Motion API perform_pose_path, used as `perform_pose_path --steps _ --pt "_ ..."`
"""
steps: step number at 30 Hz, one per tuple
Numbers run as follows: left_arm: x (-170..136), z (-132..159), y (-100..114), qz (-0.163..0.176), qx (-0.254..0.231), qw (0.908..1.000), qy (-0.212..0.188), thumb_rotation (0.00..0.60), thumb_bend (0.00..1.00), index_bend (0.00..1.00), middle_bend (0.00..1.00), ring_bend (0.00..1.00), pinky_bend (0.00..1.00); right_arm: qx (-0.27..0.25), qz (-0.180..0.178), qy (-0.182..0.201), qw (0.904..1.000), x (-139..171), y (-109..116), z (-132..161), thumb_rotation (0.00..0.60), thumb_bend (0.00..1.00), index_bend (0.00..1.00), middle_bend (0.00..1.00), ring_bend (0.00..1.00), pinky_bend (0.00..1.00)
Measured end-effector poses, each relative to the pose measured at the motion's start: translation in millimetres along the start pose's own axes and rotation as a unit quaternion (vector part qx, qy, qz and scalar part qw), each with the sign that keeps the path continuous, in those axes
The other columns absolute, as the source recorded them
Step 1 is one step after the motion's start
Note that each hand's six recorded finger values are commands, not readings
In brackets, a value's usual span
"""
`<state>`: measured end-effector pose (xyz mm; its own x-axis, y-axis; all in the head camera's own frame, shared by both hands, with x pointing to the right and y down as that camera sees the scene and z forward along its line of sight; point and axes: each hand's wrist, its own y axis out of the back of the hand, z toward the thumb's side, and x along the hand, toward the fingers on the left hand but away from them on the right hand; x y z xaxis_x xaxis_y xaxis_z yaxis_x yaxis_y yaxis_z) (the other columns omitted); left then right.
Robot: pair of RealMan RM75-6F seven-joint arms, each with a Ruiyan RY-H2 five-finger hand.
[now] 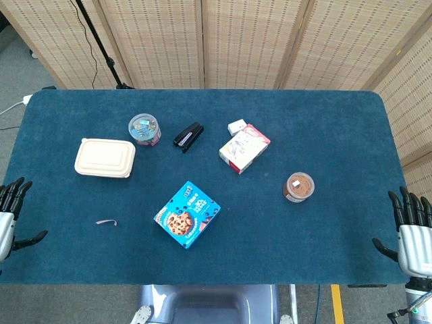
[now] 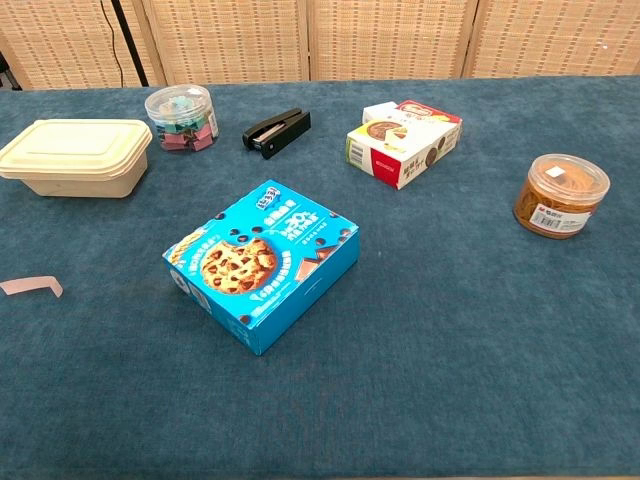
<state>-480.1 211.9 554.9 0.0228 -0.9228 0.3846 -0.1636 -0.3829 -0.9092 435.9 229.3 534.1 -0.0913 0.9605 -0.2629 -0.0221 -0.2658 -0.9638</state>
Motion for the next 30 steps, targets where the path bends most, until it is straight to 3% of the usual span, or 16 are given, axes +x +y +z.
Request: perform_pose_path --steps 9,11,15,19,25,30 --pt "3 2 -10 -0.027 0.005 0.9996 -0.007 0.6 0.0 0.0 0.0 0.0 0.0 -0.01 -0.001 0.001 0.9999 -2 1 2 0.6 0.0 0.0 0.0 0.0 0.0" --pt "7 5 -17 -0.041 0.007 0.999 -0.015 0.6 0.0 0.04 0.0 0.0 0.0 -0.013 0.0 0.0 0.9999 -2 1 2 0.6 0.0 0.0 0.0 0.0 0.0" --pt "18 14 -40 -0.067 0.007 0.9971 -0.034 0.6 0.03 0.23 0.0 0.0 0.0 -0.017 0.006 -0.001 0.9998 -2 0 1 0.6 0.0 0.0 0.0 0.0 0.0" --pt "27 29 -71 -0.092 0.004 0.9939 -0.059 0.6 0.09 0.35 0.0 0.0 0.0 -0.031 0.006 -0.002 0.9995 -3 3 -1 0.6 0.0 0.0 0.0 0.0 0.0" --pt "36 44 -101 -0.115 0.004 0.9911 -0.066 0.6 0.14 0.4 0.0 0.0 0.0 -0.044 0.007 -0.007 0.999 -6 5 -6 0.6 0.0 0.0 0.0 0.0 0.0" --pt "42 45 -113 -0.126 0.011 0.9905 -0.054 0.6 0.2 0.42 0.0 0.0 0.0 -0.048 0.014 -0.008 0.9987 -7 4 -7 0.6 0.0 0.0 0.0 0.0 0.0"
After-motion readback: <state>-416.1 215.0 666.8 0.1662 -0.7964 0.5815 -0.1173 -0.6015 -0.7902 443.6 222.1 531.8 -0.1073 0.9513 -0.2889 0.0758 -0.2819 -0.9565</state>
